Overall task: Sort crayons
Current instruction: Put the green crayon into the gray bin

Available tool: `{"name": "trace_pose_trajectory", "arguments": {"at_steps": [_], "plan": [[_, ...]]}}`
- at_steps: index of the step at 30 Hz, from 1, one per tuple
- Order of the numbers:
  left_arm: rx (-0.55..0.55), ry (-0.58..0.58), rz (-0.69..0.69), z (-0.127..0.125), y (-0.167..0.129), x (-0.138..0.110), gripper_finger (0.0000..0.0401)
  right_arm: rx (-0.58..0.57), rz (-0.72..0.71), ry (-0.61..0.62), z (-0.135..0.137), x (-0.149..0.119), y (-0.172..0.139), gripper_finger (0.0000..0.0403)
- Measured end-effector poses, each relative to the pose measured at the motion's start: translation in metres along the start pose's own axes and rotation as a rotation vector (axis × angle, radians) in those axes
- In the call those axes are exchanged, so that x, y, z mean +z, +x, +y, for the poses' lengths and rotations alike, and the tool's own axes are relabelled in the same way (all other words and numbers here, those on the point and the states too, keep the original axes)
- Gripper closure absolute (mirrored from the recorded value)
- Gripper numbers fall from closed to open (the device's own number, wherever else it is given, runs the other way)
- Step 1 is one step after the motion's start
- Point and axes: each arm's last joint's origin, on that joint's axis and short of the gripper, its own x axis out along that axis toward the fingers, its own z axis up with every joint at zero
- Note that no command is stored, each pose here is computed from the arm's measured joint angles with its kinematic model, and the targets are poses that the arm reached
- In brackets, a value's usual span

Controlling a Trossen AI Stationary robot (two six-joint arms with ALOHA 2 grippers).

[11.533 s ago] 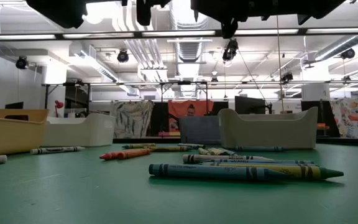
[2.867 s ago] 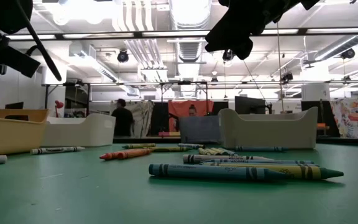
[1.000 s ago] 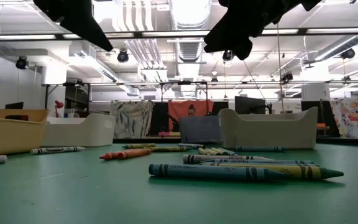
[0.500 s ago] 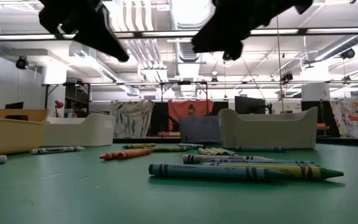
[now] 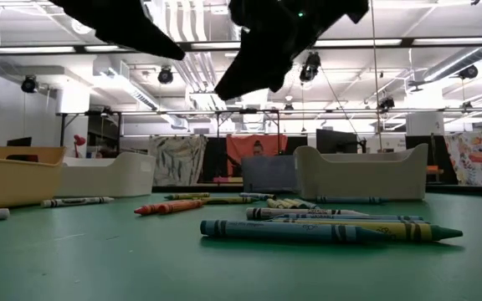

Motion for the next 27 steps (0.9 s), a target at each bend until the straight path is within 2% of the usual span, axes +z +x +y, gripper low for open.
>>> {"name": "trace_pose_trajectory", "arguments": {"at_steps": [7,15,27], "plan": [[0.018,-0.116,-0.168,0.019,-0.026,-0.005,0.0401,-0.004,0.107,-0.051,0.002,0.005,0.021,0.0291],[0.09,-0.214,-0.32,0.04,-0.053,-0.013,0.0401,-0.003,0.147,-0.086,0.004,0.001,0.035,0.0291],[0.146,-0.243,-0.35,0.048,-0.062,-0.018,0.0401,-0.001,0.194,-0.107,0.004,-0.011,0.048,0.0291]]}}
